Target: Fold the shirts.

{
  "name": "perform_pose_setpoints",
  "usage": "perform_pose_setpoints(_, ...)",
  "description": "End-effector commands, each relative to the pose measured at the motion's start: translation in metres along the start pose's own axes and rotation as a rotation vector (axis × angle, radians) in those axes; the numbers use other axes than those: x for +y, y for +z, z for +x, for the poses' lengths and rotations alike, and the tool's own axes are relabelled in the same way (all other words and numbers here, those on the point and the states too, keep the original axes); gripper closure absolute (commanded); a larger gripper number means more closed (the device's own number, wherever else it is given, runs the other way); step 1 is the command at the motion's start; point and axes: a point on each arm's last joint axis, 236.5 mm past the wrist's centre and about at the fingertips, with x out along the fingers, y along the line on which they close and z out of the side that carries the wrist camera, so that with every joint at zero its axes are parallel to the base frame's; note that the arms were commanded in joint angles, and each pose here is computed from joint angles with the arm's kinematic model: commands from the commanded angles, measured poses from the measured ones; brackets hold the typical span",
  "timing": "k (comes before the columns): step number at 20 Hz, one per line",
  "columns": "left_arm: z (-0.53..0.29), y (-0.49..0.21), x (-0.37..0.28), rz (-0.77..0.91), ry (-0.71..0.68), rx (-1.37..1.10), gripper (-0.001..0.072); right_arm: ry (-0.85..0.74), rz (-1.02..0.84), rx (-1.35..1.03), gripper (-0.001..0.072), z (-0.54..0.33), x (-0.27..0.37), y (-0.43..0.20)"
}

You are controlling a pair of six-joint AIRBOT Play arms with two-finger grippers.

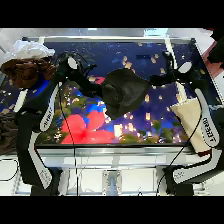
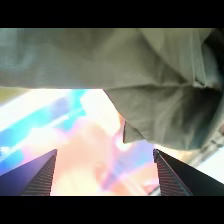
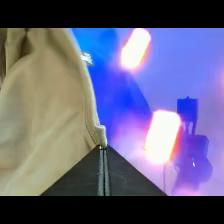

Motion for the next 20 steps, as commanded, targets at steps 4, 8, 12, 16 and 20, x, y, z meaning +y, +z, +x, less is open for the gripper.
perform_pose_setpoints(4, 0.062, 0.013, 0.001, -0.141, -0.107, -0.123, 0.0008, -0.027, 0.001, 0.083, 0.0686, -0.018, -0.014, -0.021)
perform_pose_setpoints(8, 0.041, 0.066, 0.011, -0.15, -0.062, -0.354, 0.0008, -0.019, -0.002, 0.108, 0.0686, -0.019, -0.012, -0.027)
perform_pose_setpoints(12, 0.01, 0.085, 0.016, -0.067, 0.04, -0.42, 0.0009, -0.018, -0.003, 0.11, 0.0686, -0.019, -0.012, -0.027)
perform_pose_setpoints(16, -0.003, 0.07, 0.054, -0.042, 0.247, -0.343, 0.0009, -0.012, 0.003, 0.107, 0.0686, -0.019, -0.01, -0.027)
perform_pose_setpoints(20, 0.006, 0.062, 0.066, -0.034, 0.276, -0.298, 0.0009, 0.024, 0.021, 0.092, 0.0686, -0.019, -0.001, -0.023)
